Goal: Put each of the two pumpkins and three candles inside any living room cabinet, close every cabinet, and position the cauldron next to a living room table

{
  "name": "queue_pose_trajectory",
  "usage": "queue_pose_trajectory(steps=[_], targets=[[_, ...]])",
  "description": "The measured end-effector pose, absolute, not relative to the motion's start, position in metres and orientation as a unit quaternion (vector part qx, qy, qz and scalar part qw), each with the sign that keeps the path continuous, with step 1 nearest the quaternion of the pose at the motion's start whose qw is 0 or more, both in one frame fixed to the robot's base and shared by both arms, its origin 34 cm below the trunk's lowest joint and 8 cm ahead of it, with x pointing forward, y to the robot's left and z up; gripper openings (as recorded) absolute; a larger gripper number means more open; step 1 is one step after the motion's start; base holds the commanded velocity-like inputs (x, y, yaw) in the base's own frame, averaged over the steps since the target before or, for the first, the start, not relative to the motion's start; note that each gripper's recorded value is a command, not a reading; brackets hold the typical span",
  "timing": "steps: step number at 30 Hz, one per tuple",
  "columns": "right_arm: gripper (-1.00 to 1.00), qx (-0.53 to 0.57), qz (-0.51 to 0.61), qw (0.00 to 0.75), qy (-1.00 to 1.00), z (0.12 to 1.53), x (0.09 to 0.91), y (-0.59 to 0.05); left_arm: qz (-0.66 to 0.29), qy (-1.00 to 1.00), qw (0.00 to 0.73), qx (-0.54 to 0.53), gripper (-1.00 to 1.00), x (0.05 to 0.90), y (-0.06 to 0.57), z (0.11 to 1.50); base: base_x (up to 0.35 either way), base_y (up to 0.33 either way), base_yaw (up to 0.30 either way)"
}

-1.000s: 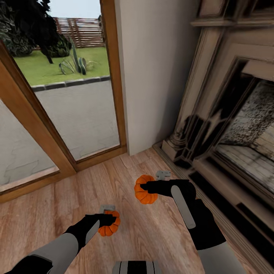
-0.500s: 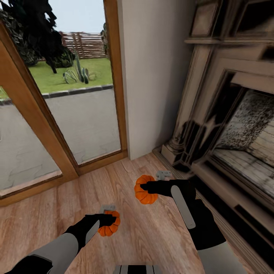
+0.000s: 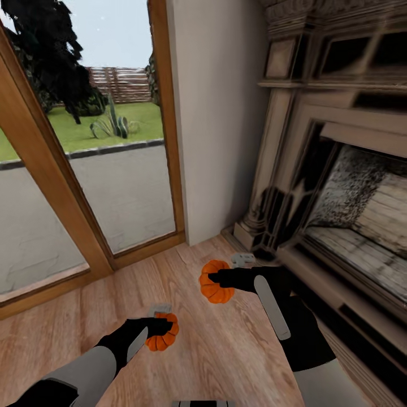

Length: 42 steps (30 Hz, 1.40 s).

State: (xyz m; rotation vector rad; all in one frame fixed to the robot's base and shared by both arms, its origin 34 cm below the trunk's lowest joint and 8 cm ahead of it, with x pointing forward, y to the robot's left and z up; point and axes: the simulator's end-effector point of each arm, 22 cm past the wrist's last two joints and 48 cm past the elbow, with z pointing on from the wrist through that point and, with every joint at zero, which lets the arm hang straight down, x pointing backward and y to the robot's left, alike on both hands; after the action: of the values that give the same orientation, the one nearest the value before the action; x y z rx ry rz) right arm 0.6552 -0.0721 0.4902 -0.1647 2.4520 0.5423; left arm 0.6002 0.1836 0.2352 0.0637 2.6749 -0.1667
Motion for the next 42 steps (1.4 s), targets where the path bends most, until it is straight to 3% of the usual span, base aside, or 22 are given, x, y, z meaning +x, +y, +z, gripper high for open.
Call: queue_pose_trajectory(steps=[19, 28, 42], targets=[[-1.00, -0.066, 0.203, 0.325, 0.921, 0.512, 0.656, -0.072, -0.060, 0.967, 0.247, 0.024, -1.00, 0.610, 0.184, 0.256, -0.082, 0.024, -0.260], [-1.00, -0.066, 0.204, 0.325, 0.921, 0.513, 0.655, -0.072, -0.059, 0.967, 0.247, 0.024, -1.00, 0.610, 0.184, 0.256, -0.026, 0.020, -0.045], [-1.00, -0.067, 0.205, 0.327, 0.920, 0.515, 0.655, -0.071, -0.060, 0.967, 0.248, 0.025, -1.00, 0.611, 0.184, 0.258, -0.120, 0.234, -0.164]])
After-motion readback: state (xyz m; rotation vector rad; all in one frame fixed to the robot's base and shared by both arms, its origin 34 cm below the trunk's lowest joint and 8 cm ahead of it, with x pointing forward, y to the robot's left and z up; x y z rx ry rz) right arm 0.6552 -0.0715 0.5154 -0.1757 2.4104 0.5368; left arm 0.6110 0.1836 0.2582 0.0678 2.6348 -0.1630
